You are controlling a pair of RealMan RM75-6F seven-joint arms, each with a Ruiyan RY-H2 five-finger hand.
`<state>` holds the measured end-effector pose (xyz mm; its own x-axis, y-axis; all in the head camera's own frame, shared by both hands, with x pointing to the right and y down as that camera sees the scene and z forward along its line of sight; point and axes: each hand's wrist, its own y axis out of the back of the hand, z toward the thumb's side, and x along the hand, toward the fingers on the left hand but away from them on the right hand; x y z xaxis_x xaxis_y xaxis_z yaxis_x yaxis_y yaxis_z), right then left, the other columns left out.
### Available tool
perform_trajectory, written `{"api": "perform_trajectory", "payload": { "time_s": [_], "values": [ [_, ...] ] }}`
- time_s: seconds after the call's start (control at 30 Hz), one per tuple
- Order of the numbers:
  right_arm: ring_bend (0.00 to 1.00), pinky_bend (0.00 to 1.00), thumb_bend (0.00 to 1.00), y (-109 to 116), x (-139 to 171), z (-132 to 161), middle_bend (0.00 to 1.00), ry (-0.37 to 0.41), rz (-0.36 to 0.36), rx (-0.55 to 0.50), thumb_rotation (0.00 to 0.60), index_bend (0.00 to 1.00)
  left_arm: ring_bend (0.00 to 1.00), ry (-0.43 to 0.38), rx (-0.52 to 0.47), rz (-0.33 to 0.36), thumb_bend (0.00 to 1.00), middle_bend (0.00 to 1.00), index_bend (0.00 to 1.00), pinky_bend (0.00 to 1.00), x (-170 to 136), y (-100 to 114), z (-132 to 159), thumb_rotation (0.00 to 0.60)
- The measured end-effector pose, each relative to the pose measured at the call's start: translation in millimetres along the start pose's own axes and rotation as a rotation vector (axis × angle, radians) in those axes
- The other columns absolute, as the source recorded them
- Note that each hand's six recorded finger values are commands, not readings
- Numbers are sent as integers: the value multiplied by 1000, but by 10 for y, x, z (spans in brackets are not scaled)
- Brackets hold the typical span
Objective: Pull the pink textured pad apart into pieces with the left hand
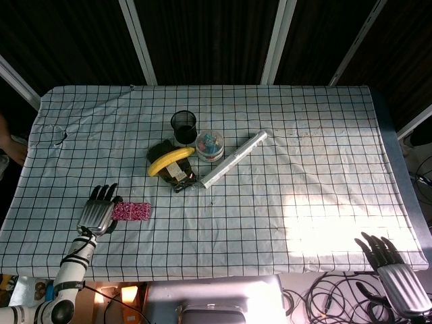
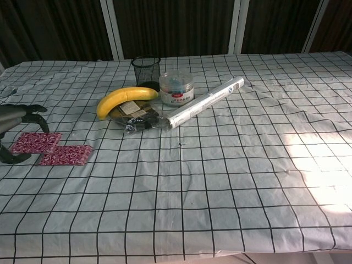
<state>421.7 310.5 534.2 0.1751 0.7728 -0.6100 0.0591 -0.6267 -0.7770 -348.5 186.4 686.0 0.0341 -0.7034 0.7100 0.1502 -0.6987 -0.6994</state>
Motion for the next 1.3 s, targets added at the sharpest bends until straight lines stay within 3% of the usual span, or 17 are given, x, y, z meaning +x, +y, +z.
{"api": "perform_trajectory", "payload": {
  "time_s": [0.33, 0.5, 0.67, 0.77, 1.07, 1.3],
  "values": [
    [0, 0, 198, -51, -10, 42, 0, 6, 10, 13, 600, 0, 0, 86, 3, -36, 365, 0, 423, 0, -159, -228, -497, 600],
    [0, 0, 198, -72, -23, 57, 0, 9, 18, 15, 600, 0, 0, 101, -4, -67, 366, 0, 349, 0, -113, -394, -613, 600],
    [0, 0, 199, -62, -21, 52, 0, 9, 15, 13, 600, 0, 0, 100, -16, -89, 367, 0, 221, 0, -99, -488, -617, 600],
    [0, 0, 199, -57, -18, 47, 0, 7, 14, 10, 600, 0, 0, 99, -19, -94, 362, 0, 63, 0, -96, -506, -615, 600],
    [0, 0, 198, -32, 3, 30, 0, 5, 7, 2, 600, 0, 0, 113, -38, -116, 338, 0, 43, 0, -164, -435, -564, 600],
    [0, 0, 198, -35, 2, 32, 0, 6, 9, 1, 600, 0, 0, 18, -58, -51, 336, 0, 93, 0, -108, -254, -296, 600]
  ]
}}
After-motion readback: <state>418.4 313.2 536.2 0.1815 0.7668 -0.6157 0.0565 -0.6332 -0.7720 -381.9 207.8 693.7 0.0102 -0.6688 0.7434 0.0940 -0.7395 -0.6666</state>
